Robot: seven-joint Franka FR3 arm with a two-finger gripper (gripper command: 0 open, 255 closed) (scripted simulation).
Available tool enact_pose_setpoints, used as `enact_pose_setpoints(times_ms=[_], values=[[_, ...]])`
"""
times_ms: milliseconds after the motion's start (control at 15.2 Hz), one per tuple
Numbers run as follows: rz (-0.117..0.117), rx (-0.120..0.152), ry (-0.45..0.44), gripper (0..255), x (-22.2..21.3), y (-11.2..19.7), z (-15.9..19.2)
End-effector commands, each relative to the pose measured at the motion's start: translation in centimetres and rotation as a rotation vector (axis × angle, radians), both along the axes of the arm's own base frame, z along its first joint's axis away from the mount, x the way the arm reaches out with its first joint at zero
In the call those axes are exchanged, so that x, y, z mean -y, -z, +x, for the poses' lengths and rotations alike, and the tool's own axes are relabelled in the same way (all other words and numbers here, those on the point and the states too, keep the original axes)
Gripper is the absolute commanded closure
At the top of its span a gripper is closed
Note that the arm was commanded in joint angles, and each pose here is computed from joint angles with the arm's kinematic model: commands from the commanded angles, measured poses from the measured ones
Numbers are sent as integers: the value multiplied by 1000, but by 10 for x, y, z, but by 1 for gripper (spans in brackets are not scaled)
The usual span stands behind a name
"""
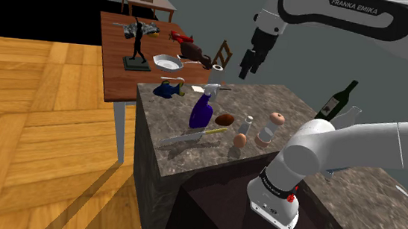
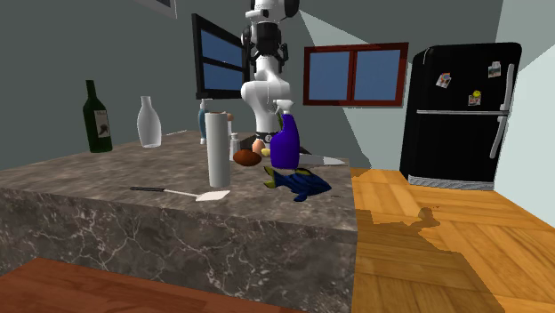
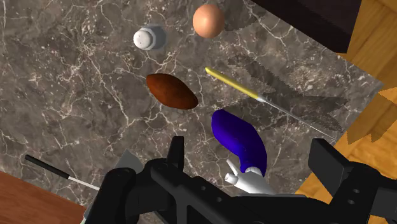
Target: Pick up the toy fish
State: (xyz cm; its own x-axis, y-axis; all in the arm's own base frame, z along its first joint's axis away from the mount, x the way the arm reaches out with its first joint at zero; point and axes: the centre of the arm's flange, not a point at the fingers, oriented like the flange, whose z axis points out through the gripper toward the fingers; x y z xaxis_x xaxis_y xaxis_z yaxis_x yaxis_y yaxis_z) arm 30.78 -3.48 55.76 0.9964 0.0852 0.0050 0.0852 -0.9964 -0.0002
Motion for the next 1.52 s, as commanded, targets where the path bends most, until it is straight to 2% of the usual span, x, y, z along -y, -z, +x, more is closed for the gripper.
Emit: enact_pose_setpoints(times_ms=[0,1452], values=[[0,0,0,0,0,0,0],[-83,41,119,0,-61,187,211]])
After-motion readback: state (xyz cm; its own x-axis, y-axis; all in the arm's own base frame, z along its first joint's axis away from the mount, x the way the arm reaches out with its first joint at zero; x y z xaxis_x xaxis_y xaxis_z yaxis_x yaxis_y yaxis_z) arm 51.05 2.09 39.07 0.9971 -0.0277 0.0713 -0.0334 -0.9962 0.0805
